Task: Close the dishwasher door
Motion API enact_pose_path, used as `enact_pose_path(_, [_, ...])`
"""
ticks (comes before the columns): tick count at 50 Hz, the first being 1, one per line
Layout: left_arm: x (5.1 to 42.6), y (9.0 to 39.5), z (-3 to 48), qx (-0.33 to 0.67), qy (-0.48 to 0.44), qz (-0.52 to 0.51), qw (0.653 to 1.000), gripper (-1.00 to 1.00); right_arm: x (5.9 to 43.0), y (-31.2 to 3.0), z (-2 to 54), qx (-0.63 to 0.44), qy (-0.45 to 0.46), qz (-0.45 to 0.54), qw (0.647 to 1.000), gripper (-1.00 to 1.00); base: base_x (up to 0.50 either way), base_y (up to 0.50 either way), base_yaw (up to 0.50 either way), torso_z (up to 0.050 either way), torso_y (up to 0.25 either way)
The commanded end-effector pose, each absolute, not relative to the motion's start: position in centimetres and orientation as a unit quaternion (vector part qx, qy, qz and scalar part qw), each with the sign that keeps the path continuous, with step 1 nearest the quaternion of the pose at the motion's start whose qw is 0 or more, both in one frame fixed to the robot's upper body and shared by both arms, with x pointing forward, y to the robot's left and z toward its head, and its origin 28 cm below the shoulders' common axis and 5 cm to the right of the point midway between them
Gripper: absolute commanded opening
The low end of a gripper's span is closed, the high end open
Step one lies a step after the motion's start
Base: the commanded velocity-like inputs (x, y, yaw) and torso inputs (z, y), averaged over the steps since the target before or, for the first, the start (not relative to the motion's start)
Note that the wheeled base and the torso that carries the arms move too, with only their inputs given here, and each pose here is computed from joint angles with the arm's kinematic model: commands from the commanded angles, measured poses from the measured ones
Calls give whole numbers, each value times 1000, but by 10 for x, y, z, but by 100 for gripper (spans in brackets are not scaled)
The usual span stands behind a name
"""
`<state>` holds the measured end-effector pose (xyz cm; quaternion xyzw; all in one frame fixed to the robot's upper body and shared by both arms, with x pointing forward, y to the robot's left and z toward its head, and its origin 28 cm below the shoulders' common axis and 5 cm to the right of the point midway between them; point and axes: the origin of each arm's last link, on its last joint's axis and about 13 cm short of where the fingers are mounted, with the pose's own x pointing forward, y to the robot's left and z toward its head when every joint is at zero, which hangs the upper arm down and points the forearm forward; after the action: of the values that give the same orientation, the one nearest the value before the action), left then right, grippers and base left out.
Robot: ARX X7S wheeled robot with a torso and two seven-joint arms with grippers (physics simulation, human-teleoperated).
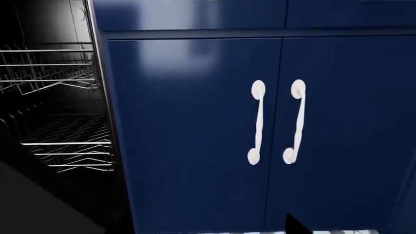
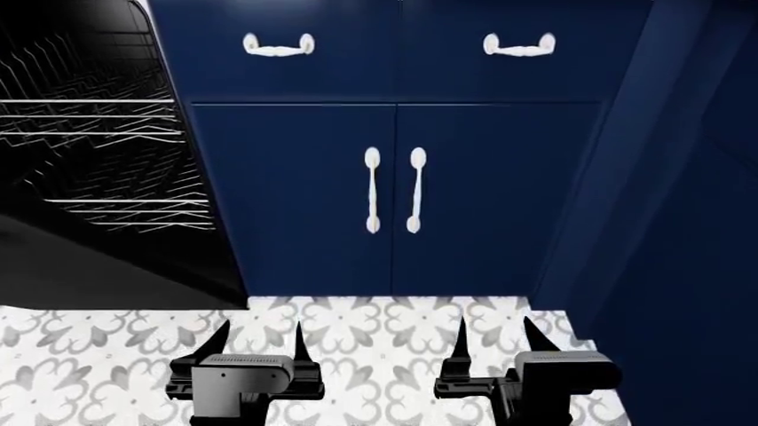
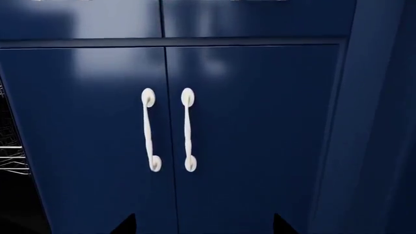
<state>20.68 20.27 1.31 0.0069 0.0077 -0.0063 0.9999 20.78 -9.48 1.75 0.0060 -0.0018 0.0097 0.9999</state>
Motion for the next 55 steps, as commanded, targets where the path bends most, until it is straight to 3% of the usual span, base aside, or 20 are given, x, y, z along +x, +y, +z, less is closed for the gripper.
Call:
enact_pose_path(1, [207, 203, 13, 7, 8, -7, 1000, 100, 208, -95, 18, 6, -2, 10, 1000, 100, 0, 0, 0, -50, 0])
enact_pose_path(55, [206, 202, 14, 7, 8, -8, 1000, 100, 207, -94, 18, 4, -3, 10, 1000, 100, 0, 0, 0, -50, 0])
